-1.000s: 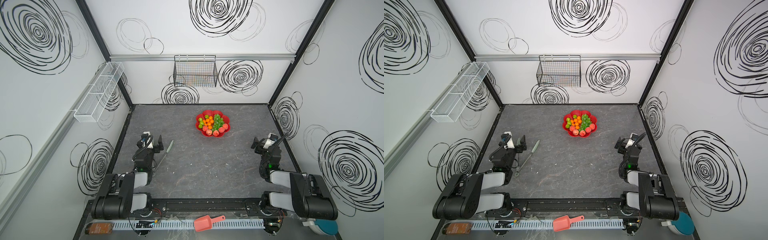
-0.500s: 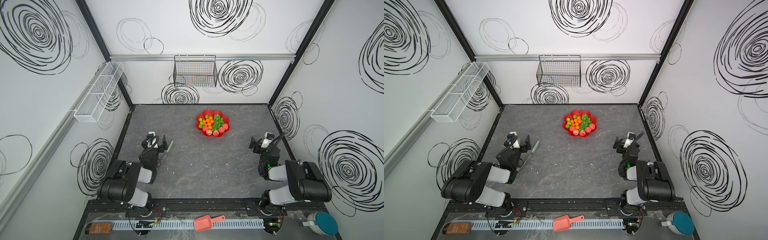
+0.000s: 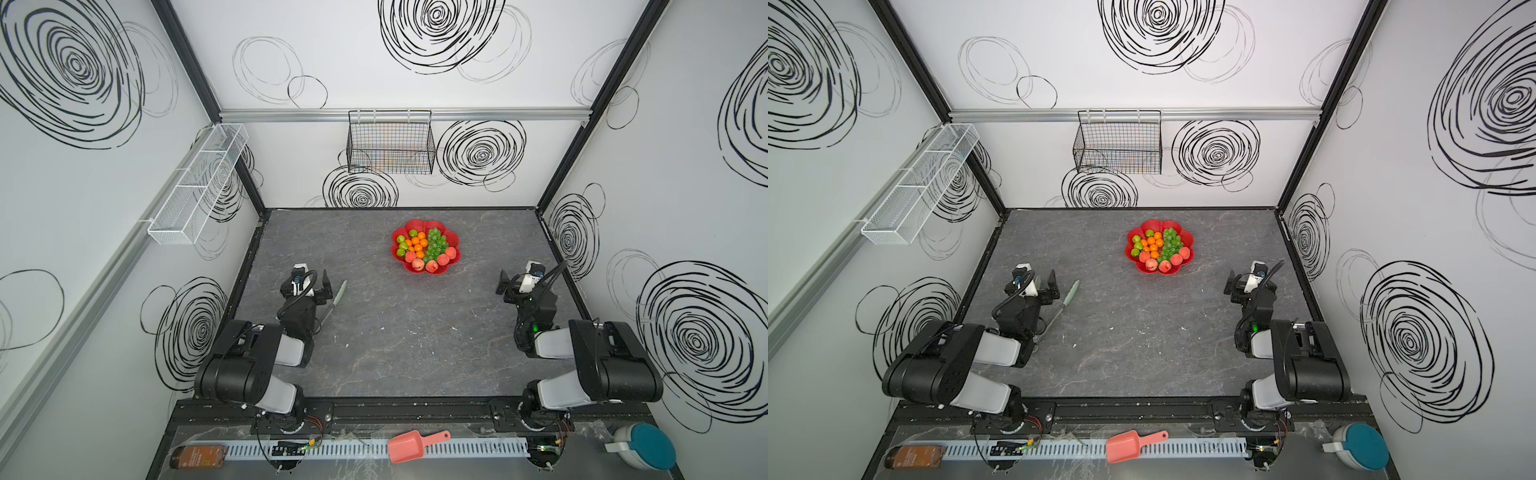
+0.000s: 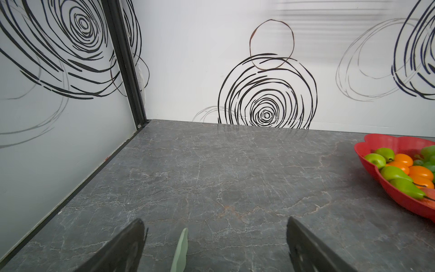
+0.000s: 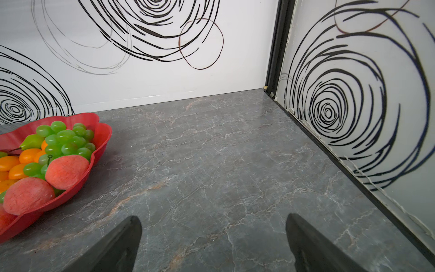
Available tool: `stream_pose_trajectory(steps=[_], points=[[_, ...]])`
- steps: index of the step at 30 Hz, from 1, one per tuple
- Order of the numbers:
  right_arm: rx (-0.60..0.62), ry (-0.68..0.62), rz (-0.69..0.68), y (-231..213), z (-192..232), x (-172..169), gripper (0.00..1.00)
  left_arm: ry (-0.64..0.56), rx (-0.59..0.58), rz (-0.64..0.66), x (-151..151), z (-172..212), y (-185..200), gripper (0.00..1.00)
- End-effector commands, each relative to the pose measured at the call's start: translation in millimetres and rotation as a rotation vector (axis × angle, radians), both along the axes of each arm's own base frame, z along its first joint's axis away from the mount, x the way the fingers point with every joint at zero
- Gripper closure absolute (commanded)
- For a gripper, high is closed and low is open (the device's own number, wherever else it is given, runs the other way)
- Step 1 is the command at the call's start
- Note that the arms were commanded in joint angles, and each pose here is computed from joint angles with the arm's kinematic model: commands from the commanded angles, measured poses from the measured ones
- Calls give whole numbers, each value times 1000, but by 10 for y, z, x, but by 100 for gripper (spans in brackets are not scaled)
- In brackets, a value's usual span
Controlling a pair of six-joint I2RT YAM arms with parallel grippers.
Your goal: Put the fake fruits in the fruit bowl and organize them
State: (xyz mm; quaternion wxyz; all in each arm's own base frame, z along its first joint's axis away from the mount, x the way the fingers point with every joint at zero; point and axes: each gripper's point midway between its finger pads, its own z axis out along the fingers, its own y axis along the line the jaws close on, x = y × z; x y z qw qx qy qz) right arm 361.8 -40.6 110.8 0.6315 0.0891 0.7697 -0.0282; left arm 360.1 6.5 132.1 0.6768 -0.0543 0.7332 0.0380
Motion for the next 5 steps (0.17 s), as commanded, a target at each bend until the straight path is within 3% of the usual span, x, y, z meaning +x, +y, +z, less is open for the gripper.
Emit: stream_pose_trajectory(steps=[1,5], points=[[-20,-20,-1,-1,75,74,0,-79,11,12,16,208,13,4],[-20,-28,-2,-2,94,59,0,-78,11,12,16,208,14,4]])
